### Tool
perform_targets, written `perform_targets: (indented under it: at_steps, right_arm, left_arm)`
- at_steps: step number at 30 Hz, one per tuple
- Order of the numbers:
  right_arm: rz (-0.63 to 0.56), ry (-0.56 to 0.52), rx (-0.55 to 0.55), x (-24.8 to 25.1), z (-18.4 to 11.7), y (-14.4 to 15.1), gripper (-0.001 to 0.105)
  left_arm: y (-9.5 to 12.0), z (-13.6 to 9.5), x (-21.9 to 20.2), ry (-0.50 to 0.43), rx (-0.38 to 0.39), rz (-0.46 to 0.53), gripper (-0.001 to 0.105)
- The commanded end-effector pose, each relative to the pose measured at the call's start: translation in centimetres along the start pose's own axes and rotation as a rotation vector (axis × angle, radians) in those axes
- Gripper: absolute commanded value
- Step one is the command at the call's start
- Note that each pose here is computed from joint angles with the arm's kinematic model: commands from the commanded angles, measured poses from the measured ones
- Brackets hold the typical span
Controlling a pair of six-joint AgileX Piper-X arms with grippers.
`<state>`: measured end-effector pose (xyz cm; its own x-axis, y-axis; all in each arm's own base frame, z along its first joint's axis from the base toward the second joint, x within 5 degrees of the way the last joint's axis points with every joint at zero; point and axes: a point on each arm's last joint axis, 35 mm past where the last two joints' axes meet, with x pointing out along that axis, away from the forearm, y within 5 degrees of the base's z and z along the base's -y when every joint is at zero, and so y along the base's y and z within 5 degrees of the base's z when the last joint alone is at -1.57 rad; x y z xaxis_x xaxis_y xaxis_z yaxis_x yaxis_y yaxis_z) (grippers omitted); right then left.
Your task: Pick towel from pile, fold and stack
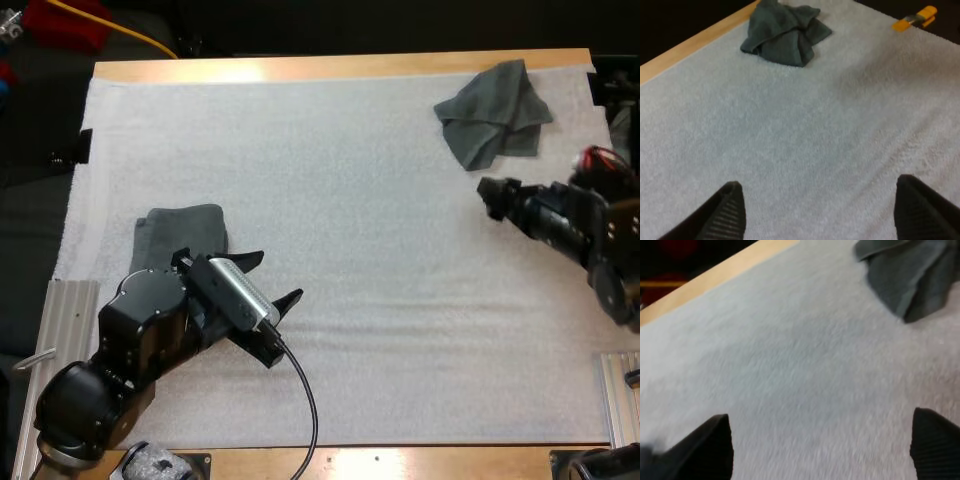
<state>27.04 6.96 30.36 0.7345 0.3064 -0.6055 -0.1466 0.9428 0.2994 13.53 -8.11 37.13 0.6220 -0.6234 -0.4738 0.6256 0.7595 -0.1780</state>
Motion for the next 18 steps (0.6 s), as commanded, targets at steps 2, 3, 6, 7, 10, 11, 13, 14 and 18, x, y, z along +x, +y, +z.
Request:
perform_targets:
  at_steps: [2,3,6,7,10,11,13,14,18]
  right_arm:
    - [-0.014,-0.024,0.029,1.0,0.9,0.1,0.071]
    - [-0.016,-0.017,0.044,2.0,1.2,0.1,0.071]
    - [-0.054,-0.003,0.091,4.3,2.0,-0.1,0.071]
    - [-0.075,0.009,0.099,5.4,2.2,-0.3,0.071]
    - [-0.097,0.03,0.103,7.8,3.0,-0.5,0.071]
    - [-0.102,0.04,0.104,8.4,3.0,-0.6,0.071]
    - [-0.123,0.053,0.105,10.3,3.5,-0.7,0.071]
    - [-0.128,0.051,0.105,10.7,3.7,-0.7,0.071]
    - [-0.166,0.079,0.11,13.9,4.0,-1.4,0.071]
  left_arm:
    - [-0.1,0.4,-0.2,-0.025,0.002,0.001,0.061]
    - [-0.1,0.4,-0.2,-0.025,0.002,0.001,0.061]
    - [-0.1,0.4,-0.2,-0.025,0.002,-0.002,0.061]
    - [-0.1,0.4,-0.2,-0.025,0.002,-0.002,0.061]
    - [-0.1,0.4,-0.2,-0.025,0.002,-0.002,0.061]
    - [-0.1,0.4,-0.2,-0.025,0.002,-0.002,0.061]
    - [-0.1,0.4,-0.2,-0.025,0.002,-0.002,0.061]
    - [-0.1,0.4,-0.2,-0.025,0.0,-0.002,0.061]
    - [-0.1,0.4,-0.2,-0.025,-0.01,-0.002,0.061]
